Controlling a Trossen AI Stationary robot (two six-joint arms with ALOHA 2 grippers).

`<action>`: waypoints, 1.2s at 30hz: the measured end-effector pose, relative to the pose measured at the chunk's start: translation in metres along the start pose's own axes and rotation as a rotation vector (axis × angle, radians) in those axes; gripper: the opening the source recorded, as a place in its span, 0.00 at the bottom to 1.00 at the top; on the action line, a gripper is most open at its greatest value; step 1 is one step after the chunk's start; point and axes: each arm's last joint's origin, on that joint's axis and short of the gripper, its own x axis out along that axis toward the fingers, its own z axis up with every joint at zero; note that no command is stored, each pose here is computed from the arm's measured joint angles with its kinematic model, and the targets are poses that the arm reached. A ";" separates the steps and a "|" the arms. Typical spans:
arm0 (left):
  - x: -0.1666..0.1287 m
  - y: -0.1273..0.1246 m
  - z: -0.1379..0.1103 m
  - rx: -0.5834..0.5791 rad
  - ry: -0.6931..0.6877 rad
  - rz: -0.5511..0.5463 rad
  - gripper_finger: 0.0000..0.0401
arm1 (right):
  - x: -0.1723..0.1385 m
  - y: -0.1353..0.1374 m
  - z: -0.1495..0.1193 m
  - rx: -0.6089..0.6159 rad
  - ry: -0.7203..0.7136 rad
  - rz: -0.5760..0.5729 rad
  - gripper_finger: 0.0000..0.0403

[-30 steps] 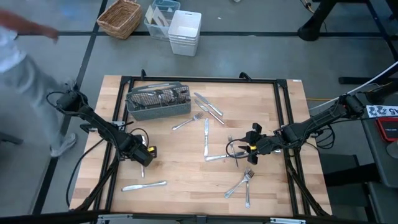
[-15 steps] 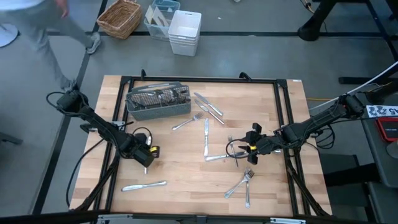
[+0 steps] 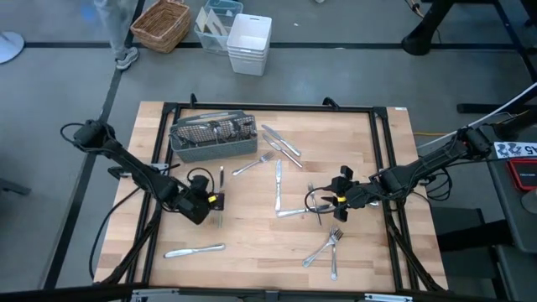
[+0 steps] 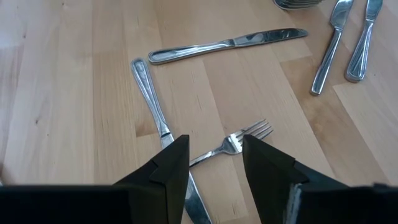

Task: Sort silverware
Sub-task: Put the silver table knife into the silverware rack

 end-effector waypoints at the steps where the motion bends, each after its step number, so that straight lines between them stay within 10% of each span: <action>1: -0.001 -0.002 0.001 0.007 -0.019 -0.028 0.06 | 0.000 0.000 0.000 0.000 0.000 0.000 0.38; 17: -0.051 -0.021 0.042 0.228 -0.549 -0.274 0.07 | 0.000 0.000 0.000 0.001 -0.001 0.000 0.38; 36: -0.084 -0.011 0.112 0.514 -1.021 0.145 0.08 | 0.000 0.000 0.000 0.003 -0.002 0.001 0.38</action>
